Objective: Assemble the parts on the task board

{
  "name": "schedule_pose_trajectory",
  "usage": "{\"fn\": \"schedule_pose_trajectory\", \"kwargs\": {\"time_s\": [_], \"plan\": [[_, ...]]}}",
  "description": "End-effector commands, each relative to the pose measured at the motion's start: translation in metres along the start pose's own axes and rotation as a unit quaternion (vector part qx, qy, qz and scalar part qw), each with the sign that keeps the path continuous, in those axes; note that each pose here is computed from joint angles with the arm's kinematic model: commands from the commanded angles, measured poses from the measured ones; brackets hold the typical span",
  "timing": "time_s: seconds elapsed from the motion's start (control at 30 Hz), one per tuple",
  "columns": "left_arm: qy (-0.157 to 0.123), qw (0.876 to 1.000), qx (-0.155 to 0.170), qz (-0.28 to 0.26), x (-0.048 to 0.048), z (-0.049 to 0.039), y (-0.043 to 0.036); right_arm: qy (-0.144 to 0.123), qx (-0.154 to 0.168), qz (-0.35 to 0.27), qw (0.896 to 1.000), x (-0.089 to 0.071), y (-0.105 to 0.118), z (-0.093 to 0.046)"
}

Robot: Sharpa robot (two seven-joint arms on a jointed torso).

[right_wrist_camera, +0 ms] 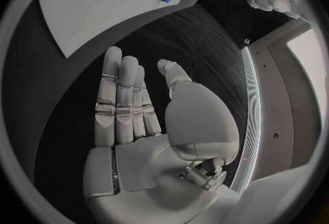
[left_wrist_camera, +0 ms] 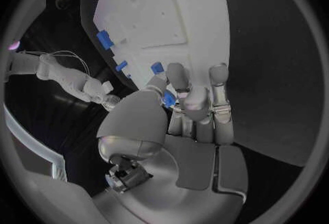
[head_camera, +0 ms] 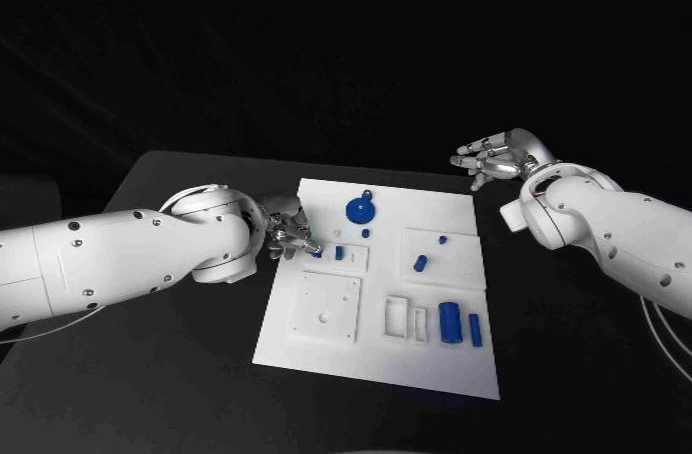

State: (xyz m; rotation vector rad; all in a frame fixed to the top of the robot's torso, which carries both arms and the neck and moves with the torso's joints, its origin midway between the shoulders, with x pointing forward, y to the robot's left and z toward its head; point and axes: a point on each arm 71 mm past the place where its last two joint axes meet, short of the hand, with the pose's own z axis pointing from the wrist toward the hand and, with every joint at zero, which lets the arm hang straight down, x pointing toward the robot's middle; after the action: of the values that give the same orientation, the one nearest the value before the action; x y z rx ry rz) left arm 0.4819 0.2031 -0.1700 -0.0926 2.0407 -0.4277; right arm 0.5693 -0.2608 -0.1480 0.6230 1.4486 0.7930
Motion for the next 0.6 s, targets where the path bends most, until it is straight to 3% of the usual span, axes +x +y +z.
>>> {"fn": "schedule_pose_trajectory", "kwargs": {"time_s": [0.03, 0.6], "plan": [[0.013, 1.000, 0.003, 0.005, 0.0028, 0.0004, 0.0001, 0.007, -0.003, 0.000, 1.000, 0.0016, 0.0006, 0.0000], [0.022, 1.000, 0.005, 0.007, 0.0043, 0.0022, -0.0023, 0.008, -0.003, 0.000, 1.000, 0.0027, -0.0002, -0.0002]]}}
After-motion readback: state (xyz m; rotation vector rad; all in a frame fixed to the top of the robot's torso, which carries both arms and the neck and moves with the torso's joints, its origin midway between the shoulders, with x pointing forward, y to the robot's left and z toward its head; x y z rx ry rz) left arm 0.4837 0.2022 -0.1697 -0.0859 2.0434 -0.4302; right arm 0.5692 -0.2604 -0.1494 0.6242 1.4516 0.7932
